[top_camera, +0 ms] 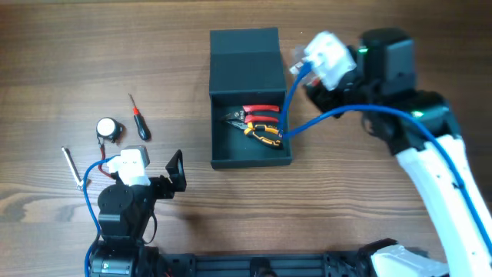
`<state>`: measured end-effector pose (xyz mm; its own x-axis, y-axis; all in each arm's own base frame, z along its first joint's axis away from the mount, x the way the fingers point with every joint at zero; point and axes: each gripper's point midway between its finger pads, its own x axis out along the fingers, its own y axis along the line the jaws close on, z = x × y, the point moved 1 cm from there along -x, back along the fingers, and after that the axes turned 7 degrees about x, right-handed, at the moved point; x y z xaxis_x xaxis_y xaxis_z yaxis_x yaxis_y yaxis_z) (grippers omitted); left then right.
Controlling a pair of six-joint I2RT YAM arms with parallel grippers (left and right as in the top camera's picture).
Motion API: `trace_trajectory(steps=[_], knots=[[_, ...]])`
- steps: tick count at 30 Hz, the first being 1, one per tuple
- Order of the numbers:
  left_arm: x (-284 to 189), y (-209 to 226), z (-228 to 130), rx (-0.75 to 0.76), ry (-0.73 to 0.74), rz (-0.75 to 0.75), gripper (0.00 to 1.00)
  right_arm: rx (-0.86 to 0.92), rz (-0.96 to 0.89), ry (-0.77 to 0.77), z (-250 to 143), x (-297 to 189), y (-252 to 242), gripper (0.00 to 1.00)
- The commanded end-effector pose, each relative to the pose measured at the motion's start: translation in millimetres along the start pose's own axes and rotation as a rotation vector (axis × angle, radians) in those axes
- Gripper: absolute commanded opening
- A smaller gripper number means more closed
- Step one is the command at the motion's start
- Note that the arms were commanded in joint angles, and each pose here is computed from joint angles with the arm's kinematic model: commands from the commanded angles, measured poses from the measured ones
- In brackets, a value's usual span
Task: Pack container
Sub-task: 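Carry the screwdriver case into the green box and release it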
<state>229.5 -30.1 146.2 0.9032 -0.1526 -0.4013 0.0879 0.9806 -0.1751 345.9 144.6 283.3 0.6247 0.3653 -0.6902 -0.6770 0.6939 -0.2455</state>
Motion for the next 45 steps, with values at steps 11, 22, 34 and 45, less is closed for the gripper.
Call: trace_trajectory(steps=[11,22,34,45], knots=[[-2.9,0.4,9.6,-0.012,-0.023,0.007,1.00,-0.328,0.401,0.235,-39.2,123.6,118.4,0.04],[-2.9,0.4,9.6,-0.013,-0.023,0.007,1.00,-0.330,0.487,0.336,-75.0,167.8,135.9,0.04],[-2.9,0.4,9.6,-0.012,-0.023,0.007,1.00,-0.337,0.544,0.383,-97.1,180.7,147.2,0.04],[-2.9,0.4,9.6,-0.012,-0.023,0.007,1.00,-0.325,0.585,0.422,-105.7,172.7,152.6,0.04]])
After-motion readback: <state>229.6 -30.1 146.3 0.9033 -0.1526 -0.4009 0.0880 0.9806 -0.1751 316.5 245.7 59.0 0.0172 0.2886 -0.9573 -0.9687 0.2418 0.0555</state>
